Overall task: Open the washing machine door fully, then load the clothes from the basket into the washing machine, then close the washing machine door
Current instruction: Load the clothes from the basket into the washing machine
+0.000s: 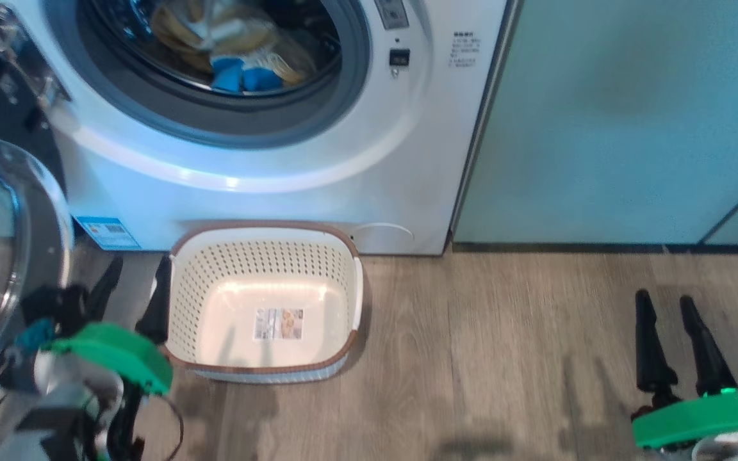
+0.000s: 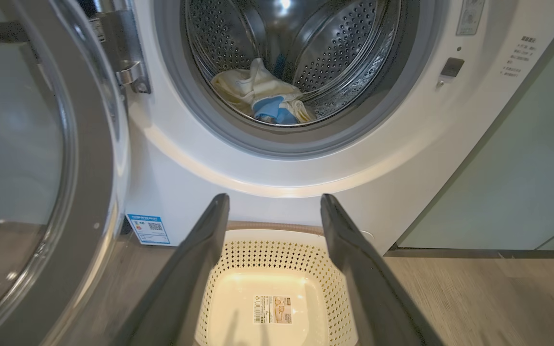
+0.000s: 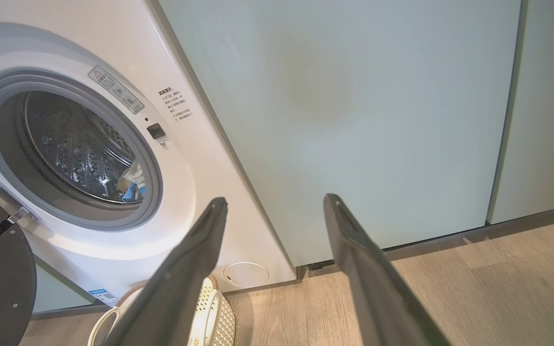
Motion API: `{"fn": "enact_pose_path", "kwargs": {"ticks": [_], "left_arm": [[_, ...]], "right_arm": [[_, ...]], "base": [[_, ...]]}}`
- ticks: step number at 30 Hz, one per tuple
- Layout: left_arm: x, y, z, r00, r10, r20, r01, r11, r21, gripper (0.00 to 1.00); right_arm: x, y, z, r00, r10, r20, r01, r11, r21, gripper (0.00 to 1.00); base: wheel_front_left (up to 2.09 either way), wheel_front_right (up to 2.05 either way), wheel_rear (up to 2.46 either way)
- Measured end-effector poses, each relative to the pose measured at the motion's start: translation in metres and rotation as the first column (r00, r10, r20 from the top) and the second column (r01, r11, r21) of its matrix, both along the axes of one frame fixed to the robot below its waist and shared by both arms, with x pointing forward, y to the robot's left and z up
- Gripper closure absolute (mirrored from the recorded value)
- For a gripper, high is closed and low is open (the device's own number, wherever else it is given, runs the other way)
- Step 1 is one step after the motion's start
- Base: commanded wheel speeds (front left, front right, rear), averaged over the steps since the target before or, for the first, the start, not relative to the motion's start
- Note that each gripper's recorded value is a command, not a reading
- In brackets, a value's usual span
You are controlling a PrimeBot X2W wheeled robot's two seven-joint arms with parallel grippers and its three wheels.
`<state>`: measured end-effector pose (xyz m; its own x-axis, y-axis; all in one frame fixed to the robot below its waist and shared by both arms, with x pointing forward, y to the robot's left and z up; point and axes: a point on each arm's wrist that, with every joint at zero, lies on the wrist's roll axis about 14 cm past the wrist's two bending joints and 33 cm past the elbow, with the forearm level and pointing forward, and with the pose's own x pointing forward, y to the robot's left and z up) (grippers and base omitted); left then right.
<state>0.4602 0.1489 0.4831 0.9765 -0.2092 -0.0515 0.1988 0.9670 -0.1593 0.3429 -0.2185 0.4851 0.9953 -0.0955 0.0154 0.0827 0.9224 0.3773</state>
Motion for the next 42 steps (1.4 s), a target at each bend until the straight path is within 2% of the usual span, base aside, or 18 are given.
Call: {"fn": "enact_pose_path", "kwargs": {"ticks": [4,13,28,42], "left_arm": [[-0.027,0.021,0.004,0.998,0.058,0.009,-0.058,0.998,-0.001,0.0],[-0.056,0.043,0.009,0.991,0.134,0.027,-0.133,0.991,-0.013,0.0],[-0.081,0.053,0.003,0.987,0.156,0.029,-0.156,0.988,0.008,0.0],[-0.088,0.063,0.001,0.982,0.185,0.029,-0.185,0.983,-0.001,0.0]], "right_arm": [[-0.009,0.006,0.002,1.0,0.016,0.01,-0.016,1.0,0.006,0.0],[-0.015,0.017,0.007,0.998,0.05,0.03,-0.051,0.999,0.008,0.0],[-0.011,0.025,0.014,0.995,0.089,0.053,-0.089,0.996,-0.006,0.0],[-0.006,0.033,0.017,0.991,0.119,0.062,-0.119,0.993,-0.008,0.0]], "base": [[0.0,0.0,0.0],[0.0,0.0,0.0],[0.0,0.0,0.0],[0.0,0.0,0.0]]}}
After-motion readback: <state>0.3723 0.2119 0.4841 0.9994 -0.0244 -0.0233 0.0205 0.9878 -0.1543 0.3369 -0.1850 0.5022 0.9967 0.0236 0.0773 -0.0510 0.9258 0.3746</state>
